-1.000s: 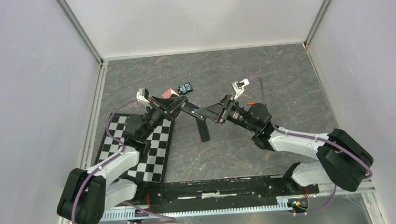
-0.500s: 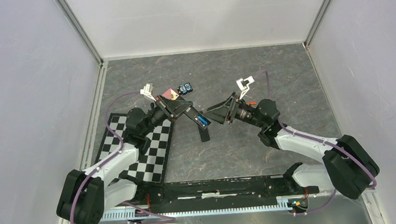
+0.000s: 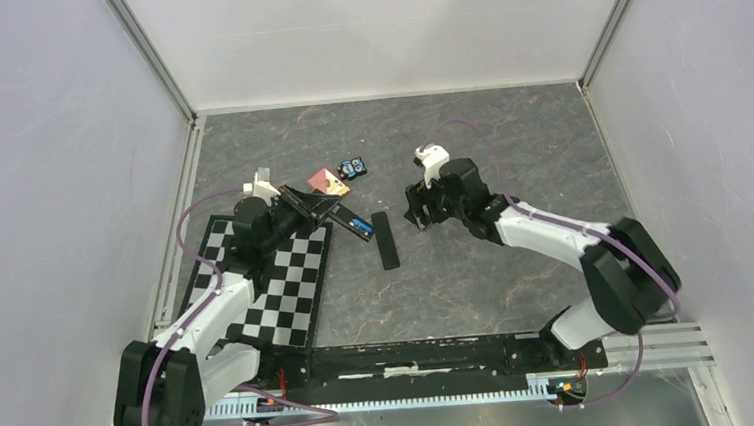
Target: Load the batteries into the remote control
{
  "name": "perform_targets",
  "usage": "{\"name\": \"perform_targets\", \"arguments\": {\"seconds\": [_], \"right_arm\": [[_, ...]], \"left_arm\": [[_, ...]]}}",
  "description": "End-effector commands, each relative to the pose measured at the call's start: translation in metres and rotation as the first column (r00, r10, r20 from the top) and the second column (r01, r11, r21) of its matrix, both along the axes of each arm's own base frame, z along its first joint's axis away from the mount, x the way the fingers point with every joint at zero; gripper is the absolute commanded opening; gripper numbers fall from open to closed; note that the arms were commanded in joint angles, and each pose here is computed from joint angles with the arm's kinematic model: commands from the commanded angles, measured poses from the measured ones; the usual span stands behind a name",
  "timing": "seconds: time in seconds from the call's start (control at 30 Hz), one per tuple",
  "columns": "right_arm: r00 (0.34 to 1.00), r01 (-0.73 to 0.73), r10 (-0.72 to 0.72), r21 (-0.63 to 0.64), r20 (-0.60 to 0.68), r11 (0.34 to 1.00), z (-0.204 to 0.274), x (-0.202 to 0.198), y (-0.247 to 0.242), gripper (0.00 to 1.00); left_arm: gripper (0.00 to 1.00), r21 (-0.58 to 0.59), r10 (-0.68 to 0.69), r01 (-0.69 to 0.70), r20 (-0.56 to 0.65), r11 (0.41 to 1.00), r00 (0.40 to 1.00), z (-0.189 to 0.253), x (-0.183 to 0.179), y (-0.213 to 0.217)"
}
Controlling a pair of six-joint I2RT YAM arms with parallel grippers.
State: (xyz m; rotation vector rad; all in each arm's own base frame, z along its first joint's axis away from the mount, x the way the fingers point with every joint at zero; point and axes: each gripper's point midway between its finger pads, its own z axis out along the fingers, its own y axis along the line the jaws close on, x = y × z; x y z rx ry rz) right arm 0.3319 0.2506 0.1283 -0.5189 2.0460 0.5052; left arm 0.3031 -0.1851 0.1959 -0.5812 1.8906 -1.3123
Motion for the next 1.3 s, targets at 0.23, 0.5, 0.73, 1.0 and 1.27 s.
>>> {"name": "perform_targets", "arguments": {"seconds": [0.23, 0.5, 0.73, 1.0, 1.27], "right_arm": [[0.983, -0.171, 0.122, -0.423, -0.139, 0.890, -0.086, 0.010, -0.026, 0.78], [0.976, -0.184, 0.103, -0.473, -0.193, 0.861, -0.108, 0.020, -0.025, 0.78], [0.962, -0.214, 0.107, -0.448, -0.251, 0.868, -0.117, 0.018, -0.021, 0.71], [0.901, -0.260, 0.104, -0.332, -0.420, 0.907, -0.134, -0.009, -0.027, 0.62], [0.891, -0.284, 0.116, -0.338, -0.440, 0.898, -0.140, -0.017, -0.033, 0.38]], "left_arm": [[0.02, 0.012, -0.066, 0.065, 0.082, 0.998, 0.994, 0.015, 0.009, -0.008], [0.02, 0.000, -0.087, 0.087, 0.080, 0.996, 0.993, 0.013, 0.010, -0.012], [0.02, -0.001, -0.088, 0.088, 0.081, 0.996, 0.993, 0.013, 0.011, -0.013], [0.02, 0.009, -0.088, 0.088, 0.087, 0.996, 0.992, 0.012, 0.011, -0.012], [0.02, 0.006, -0.095, 0.095, 0.081, 0.995, 0.992, 0.010, 0.012, -0.013]]}}
